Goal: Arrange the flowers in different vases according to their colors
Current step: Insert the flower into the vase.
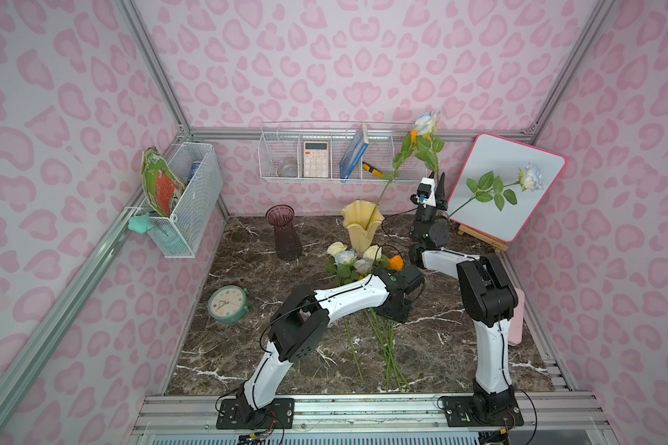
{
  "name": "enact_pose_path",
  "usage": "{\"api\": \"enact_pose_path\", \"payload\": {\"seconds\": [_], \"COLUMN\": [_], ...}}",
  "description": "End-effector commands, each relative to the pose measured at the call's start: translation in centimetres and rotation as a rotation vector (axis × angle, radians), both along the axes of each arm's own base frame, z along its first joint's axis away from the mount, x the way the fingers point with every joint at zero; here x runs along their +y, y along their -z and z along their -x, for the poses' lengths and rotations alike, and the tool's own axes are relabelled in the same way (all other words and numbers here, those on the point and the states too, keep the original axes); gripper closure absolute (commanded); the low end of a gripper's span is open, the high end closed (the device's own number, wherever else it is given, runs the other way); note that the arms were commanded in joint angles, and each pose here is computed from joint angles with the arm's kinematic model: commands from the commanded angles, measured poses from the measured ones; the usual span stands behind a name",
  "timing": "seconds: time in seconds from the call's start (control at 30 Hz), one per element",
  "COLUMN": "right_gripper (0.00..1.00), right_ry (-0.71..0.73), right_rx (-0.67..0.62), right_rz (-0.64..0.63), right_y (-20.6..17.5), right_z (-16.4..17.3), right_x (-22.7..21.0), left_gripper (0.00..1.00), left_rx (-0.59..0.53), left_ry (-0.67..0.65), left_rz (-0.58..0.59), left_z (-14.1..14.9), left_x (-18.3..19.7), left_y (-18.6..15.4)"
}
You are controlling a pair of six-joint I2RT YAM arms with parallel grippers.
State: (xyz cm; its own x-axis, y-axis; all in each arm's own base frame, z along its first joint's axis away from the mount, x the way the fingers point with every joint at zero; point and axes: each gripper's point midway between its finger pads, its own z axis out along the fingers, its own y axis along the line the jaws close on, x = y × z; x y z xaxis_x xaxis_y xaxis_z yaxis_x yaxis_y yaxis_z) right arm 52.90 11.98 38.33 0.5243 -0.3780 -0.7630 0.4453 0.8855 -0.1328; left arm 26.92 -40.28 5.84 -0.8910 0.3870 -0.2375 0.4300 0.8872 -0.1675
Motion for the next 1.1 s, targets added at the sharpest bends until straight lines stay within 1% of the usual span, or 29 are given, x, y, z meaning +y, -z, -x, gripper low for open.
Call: {"api": "enact_pose_path", "payload": {"seconds": [0.0, 0.03, 0.1, 0.2, 0.27, 0.3, 0.5, 0.53, 0.57, 0.63, 0.77, 0.9, 1.07], "right_gripper": [0.30, 0.28, 0.27, 0.28, 0.32, 0.32, 0.30, 0.28, 0.28, 0.28, 0.25, 0.24, 0.23], "right_ry": [0.012, 0.011, 0.005, -0.002, -0.003, -0.002, -0.033, -0.045, -0.064, -0.108, -0.141, -0.161, -0.155], "right_rx": [-0.231, -0.229, -0.231, -0.232, -0.230, -0.230, -0.235, -0.247, -0.226, -0.238, -0.239, -0.238, -0.248], "right_rz": [-0.114, -0.111, -0.119, -0.121, -0.124, -0.126, -0.121, -0.115, -0.093, -0.065, -0.034, -0.056, -0.037], "right_y": [-3.3, -3.3, -3.5, -3.7, -3.8, -3.8, -4.4, -4.9, -4.4, -5.2, -6.3, -7.3, -9.0], "right_z": [4.5, 4.5, 4.8, 5.2, 5.3, 5.3, 6.2, 6.7, 7.1, 8.3, 10.8, 13.0, 15.8], "right_x": [-1.8, -1.7, -1.7, -1.6, -1.6, -1.6, -0.5, -0.1, 0.6, 2.0, 4.3, 5.0, 5.4], "left_gripper": [0.51, 0.52, 0.51, 0.51, 0.52, 0.52, 0.52, 0.52, 0.52, 0.52, 0.52, 0.51, 0.51], "left_rx": [-0.009, -0.008, -0.009, -0.015, -0.022, -0.023, -0.026, -0.028, -0.028, -0.033, -0.052, -0.074, -0.103], "left_ry": [0.011, 0.012, 0.013, 0.010, 0.008, 0.007, 0.005, 0.005, 0.007, 0.007, 0.006, -0.002, 0.005], "left_rz": [0.000, 0.001, -0.002, 0.001, 0.001, -0.001, 0.003, 0.002, 0.003, 0.003, 0.003, 0.007, 0.008], "left_z": [0.0, 0.0, 0.1, 0.2, 0.1, 0.2, 0.4, 0.4, 0.5, 0.5, 0.6, 0.6, 0.7], "left_x": [0.2, 0.2, 0.3, 0.5, 0.6, 0.7, 0.9, 1.0, 1.0, 1.0, 1.1, 1.4, 1.5], "left_y": [-0.6, -0.6, -0.6, -0.8, -0.9, -0.9, -1.0, -1.1, -1.1, -1.1, -1.7, -2.2, -3.0]}}
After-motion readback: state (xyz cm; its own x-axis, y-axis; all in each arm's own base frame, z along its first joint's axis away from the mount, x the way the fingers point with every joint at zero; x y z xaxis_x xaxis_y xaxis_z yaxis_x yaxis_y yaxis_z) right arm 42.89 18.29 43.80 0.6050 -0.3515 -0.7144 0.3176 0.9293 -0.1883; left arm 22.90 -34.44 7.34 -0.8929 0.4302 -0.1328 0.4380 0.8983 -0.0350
